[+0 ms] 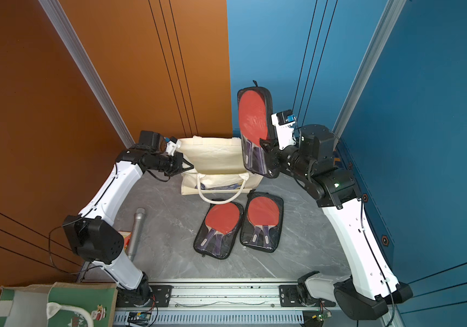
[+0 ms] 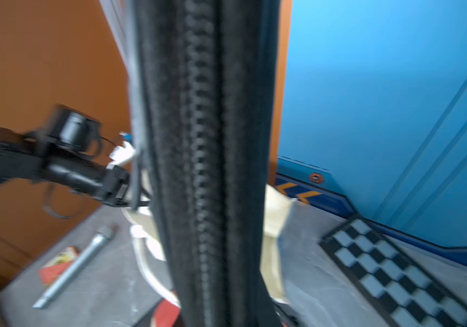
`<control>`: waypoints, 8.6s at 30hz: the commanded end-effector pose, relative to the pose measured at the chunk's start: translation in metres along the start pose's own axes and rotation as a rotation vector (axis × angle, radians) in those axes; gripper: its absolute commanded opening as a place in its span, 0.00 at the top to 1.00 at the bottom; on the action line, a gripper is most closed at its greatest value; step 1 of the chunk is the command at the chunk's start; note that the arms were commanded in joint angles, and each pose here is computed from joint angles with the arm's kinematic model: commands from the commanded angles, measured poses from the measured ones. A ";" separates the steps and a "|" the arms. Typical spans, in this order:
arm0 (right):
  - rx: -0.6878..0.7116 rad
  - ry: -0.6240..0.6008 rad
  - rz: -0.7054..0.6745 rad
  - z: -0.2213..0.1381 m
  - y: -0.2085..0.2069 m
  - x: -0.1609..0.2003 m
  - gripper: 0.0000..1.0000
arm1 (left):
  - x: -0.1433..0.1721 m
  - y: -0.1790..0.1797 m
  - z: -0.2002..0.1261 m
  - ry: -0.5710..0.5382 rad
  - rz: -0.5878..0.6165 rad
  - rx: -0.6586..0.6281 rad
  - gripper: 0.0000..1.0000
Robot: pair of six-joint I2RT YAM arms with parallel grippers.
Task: Remove the ping pong set from the canvas bag
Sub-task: Pick up the ping pong set from the canvas bag, then place the ping pong set at the center of the board, then place the canvas bag at the center of the board, then reset both arms
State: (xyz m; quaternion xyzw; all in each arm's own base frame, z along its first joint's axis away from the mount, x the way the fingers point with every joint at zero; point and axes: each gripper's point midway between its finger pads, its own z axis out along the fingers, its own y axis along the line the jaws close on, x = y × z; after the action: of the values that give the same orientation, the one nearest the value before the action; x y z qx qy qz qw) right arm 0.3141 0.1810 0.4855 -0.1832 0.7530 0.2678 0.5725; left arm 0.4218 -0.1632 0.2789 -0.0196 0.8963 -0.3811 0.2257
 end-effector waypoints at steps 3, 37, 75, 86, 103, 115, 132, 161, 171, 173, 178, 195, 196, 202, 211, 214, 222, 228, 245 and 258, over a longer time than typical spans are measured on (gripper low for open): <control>-0.443 -0.070 0.330 -0.006 0.065 -0.013 1.00 | -0.025 -0.009 0.016 -0.006 -0.050 0.066 1.00; -0.537 0.485 0.902 0.144 0.197 0.256 1.00 | -0.079 -0.013 0.046 -0.068 -0.107 0.151 1.00; -0.118 0.814 0.815 0.192 0.165 0.390 0.26 | -0.055 -0.025 0.039 -0.057 -0.089 0.184 1.00; -0.031 0.821 0.477 0.135 0.124 0.322 0.23 | -0.056 -0.029 0.034 -0.053 -0.096 0.205 1.00; 0.174 0.652 0.409 0.171 0.005 0.275 0.23 | -0.037 -0.041 0.003 -0.052 -0.115 0.241 0.61; 0.108 0.575 0.407 0.205 0.009 0.246 0.23 | -0.019 -0.042 -0.017 -0.058 -0.020 0.260 0.42; 0.029 0.623 0.323 0.176 0.034 0.257 0.23 | 0.046 -0.029 -0.029 -0.093 0.392 0.069 0.38; 0.601 0.373 0.228 -0.002 -0.136 0.174 0.09 | 0.103 0.100 -0.045 -0.060 0.485 -0.314 0.28; 0.588 0.406 0.422 0.001 -0.178 0.225 0.07 | 0.119 0.139 -0.025 -0.020 0.377 -0.305 0.27; 0.584 0.407 0.441 0.007 -0.180 0.233 0.06 | 0.120 0.141 -0.011 0.017 0.368 -0.311 0.27; 0.436 0.355 0.555 0.038 -0.177 0.239 0.06 | 0.103 0.134 0.014 0.004 0.350 -0.278 0.27; 0.524 0.304 0.810 0.128 -0.266 0.272 0.07 | 0.046 0.157 0.080 0.036 0.354 -0.420 0.27; 0.527 0.304 0.816 0.135 -0.271 0.273 0.07 | 0.045 0.159 0.082 0.037 0.365 -0.429 0.27; 0.516 0.316 0.841 0.177 -0.290 0.281 0.06 | 0.029 0.174 0.079 0.019 0.420 -0.546 0.27; 0.476 0.362 0.855 0.216 -0.286 0.300 0.04 | 0.016 0.193 0.082 0.016 0.433 -0.642 0.27; 0.464 0.377 0.851 0.223 -0.281 0.306 0.03 | 0.011 0.201 0.085 0.015 0.418 -0.672 0.27; 0.448 0.394 0.837 0.227 -0.270 0.309 0.03 | 0.004 0.206 0.087 0.000 0.346 -0.639 0.27; 0.471 0.391 0.818 0.213 -0.267 0.307 0.03 | 0.023 0.192 0.078 0.018 0.331 -0.541 0.28; 0.531 0.405 0.728 0.149 -0.250 0.290 0.00 | 0.061 0.165 0.021 -0.032 0.308 -0.402 0.28; 0.911 0.397 0.306 0.024 -0.276 0.275 0.00 | 0.045 0.221 -0.018 -0.406 0.345 -0.565 0.05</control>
State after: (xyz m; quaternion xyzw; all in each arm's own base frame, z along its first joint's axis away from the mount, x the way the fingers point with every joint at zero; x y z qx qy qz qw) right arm 0.4359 0.0252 0.1678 0.1569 0.9044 0.0571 0.3927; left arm 0.3812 -0.0164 0.0906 0.0017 0.9309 -0.0933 0.3531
